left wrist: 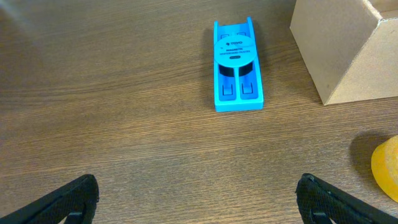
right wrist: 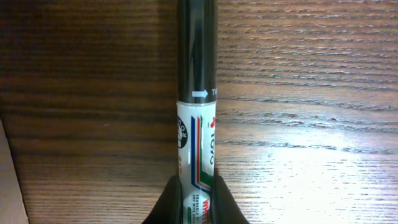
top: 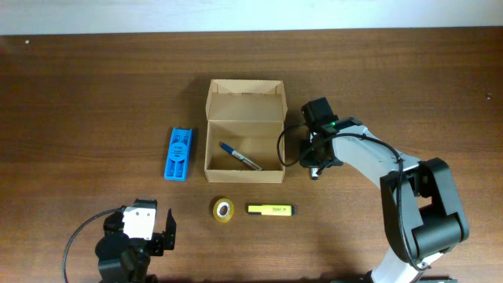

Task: Pack container
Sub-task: 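Open the right gripper, return right, and grasp the black marker, then carry the black marker into the box and release it beside the blue one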

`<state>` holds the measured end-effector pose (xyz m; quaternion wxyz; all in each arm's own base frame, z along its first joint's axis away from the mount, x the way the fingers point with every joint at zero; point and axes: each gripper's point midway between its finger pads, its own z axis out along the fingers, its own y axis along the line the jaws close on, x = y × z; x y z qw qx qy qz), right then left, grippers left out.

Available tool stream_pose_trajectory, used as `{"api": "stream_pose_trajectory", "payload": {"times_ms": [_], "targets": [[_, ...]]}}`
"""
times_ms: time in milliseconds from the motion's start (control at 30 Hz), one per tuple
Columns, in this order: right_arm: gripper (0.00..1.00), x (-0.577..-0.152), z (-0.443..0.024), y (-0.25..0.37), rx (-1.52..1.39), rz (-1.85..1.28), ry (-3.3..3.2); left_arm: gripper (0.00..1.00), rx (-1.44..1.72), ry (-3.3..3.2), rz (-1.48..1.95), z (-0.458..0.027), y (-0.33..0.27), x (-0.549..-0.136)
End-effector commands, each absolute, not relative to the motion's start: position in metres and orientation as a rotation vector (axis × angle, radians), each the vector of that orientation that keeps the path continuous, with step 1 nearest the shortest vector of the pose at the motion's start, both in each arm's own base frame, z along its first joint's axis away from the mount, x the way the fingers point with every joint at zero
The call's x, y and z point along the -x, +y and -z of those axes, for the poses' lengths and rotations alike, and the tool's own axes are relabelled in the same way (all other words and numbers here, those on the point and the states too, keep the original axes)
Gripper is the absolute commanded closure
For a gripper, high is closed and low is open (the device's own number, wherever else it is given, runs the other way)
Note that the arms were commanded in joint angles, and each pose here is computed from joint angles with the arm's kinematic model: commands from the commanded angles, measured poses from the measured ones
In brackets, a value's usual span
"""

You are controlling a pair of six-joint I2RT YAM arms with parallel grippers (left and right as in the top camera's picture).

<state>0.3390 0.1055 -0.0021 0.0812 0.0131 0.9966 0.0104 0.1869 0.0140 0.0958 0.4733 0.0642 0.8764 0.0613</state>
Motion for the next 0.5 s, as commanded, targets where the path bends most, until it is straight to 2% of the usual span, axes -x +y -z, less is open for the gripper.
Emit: {"api": "stream_pose_trajectory", "payload": {"times_ms": [0,267,467], "targets": [[0.93,-0.331,0.013,0.113,-0.025,-0.042,3.028,0.00,-0.167,2.146,-0.172,-0.094,0.016,-0.187],[0.96,-0.351,-0.022,0.119,-0.025,-0.052,3.006,0.00,-0.167,2.146,-0.172,-0.094,0.016,-0.187],[0.96,-0.365,-0.065,0.117,-0.030,-0.015,2.965,0.00,-0.167,2.146,-0.172,-0.094,0.016,-0.187]]}}
